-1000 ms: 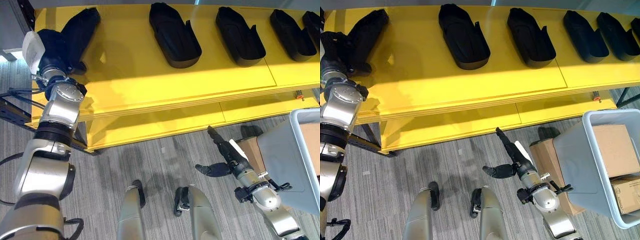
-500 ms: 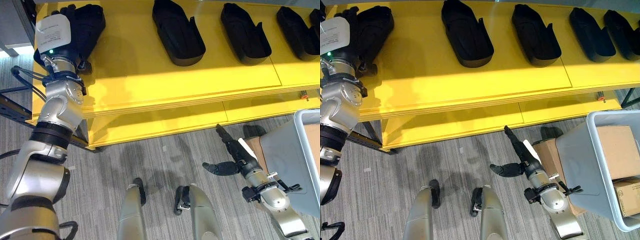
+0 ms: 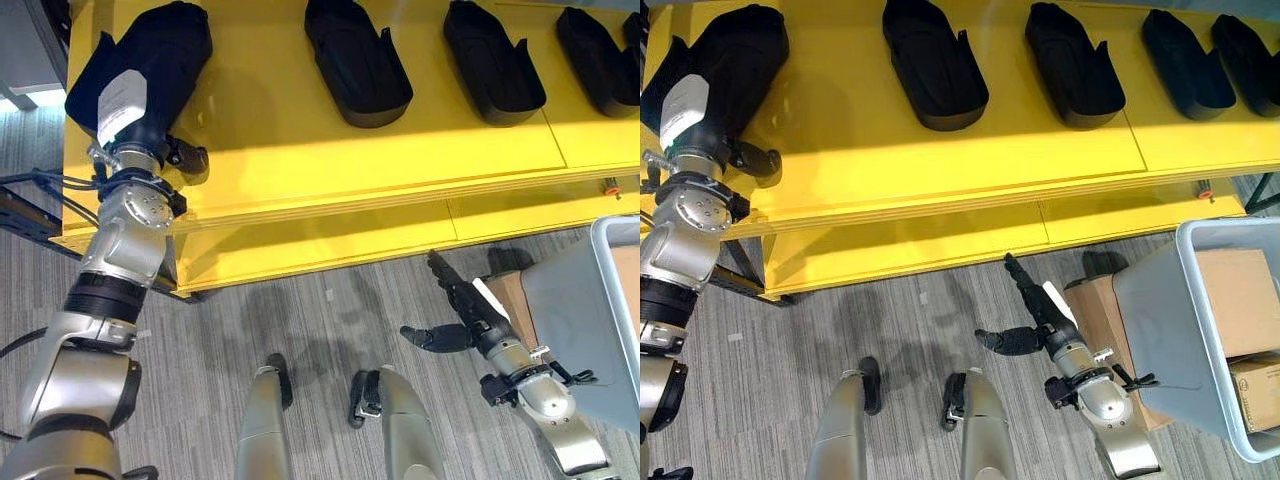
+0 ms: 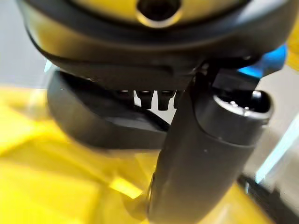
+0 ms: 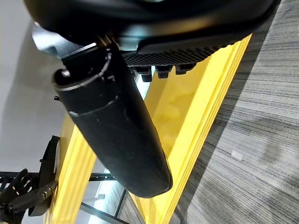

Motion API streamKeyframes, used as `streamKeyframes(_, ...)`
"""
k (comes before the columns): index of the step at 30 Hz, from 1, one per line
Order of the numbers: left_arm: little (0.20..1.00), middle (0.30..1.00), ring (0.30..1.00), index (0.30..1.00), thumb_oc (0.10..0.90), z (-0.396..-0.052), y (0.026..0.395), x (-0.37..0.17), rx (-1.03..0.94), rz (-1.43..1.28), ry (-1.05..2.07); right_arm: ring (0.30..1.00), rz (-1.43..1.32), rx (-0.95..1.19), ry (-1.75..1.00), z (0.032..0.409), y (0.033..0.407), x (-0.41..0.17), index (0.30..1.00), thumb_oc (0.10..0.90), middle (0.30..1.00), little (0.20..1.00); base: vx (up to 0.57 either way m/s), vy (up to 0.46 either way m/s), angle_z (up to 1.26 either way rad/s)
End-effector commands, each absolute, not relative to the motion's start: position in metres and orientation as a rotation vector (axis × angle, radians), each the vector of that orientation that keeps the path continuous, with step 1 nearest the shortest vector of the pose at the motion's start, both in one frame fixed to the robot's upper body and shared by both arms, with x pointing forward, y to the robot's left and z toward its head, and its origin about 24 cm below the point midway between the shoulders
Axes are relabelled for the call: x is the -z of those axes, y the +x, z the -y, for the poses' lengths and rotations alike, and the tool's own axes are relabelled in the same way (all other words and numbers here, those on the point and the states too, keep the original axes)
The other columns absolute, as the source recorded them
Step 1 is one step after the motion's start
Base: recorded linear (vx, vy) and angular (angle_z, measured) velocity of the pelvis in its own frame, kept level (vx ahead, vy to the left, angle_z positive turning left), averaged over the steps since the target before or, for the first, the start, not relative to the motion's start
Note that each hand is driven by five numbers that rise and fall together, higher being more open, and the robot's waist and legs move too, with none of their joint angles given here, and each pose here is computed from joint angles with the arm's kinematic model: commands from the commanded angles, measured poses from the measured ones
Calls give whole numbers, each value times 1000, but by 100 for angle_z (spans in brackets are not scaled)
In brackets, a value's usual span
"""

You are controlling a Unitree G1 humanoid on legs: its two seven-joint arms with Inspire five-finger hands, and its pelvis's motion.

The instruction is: Move parts from the plastic box to the shelf.

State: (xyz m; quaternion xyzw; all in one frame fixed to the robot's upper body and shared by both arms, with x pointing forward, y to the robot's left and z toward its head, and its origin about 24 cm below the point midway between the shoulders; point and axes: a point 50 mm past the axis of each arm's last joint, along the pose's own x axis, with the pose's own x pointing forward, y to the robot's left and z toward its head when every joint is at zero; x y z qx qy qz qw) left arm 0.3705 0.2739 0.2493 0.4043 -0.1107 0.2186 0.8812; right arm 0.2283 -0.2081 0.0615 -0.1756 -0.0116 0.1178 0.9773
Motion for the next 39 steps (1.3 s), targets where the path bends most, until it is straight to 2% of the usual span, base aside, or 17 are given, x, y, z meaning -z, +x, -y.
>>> streamKeyframes(1, 1000, 1000, 1000, 1000, 900, -260, 368, -280, -446, 445, 526, 1000, 205, -226, -342, 209, 228, -96, 1000, 900, 1000, 1000, 0, 0, 0)
streamKeyframes(5, 1000, 1000, 1000, 1000, 900, -244, 369, -273, -312, 489, 142, 1000, 209, -221, -346, 207, 228, -95, 1000, 900, 1000, 1000, 0, 0, 0)
streamKeyframes(10, 1000, 1000, 1000, 1000, 900, -233, 371, -270, -243, 500, -150, 1000, 206, -218, -344, 204, 228, -93, 1000, 900, 1000, 1000, 0, 0, 0)
streamKeyframes(19, 1000, 1000, 1000, 1000, 900, -208, 372, -282, -154, 525, -343, 1000, 182, -224, -352, 201, 226, -88, 1000, 900, 1000, 1000, 0, 0, 0)
streamKeyframes(39, 1000, 1000, 1000, 1000, 900, -182, 374, -311, -86, 568, -421, 1000, 147, -221, -362, 202, 226, -83, 1000, 900, 1000, 1000, 0, 0, 0)
